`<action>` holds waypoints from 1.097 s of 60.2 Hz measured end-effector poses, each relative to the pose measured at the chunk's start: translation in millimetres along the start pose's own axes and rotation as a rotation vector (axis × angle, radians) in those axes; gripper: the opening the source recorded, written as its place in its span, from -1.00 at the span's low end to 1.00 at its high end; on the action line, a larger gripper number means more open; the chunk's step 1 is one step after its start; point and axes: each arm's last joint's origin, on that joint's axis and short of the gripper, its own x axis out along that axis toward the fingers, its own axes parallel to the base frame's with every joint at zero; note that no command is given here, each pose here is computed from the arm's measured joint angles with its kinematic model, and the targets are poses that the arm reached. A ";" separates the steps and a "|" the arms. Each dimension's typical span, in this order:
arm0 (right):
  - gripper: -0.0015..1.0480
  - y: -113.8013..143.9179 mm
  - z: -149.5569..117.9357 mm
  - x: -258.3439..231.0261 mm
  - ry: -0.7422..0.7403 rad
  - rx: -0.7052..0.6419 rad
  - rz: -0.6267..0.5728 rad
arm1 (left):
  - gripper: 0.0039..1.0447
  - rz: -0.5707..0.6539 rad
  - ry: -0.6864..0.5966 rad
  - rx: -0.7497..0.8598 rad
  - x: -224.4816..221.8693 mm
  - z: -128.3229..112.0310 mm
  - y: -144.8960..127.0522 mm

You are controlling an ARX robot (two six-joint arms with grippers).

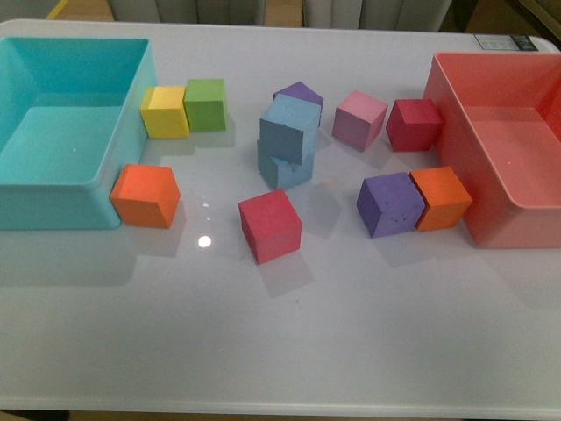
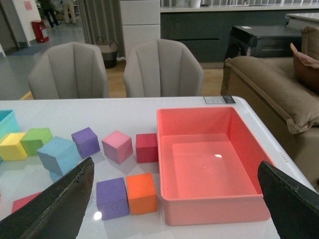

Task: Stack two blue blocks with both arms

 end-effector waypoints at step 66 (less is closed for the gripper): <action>0.83 0.0 0.0 0.0 0.000 0.000 0.000 | 0.84 0.000 0.000 0.001 0.0 0.1 0.0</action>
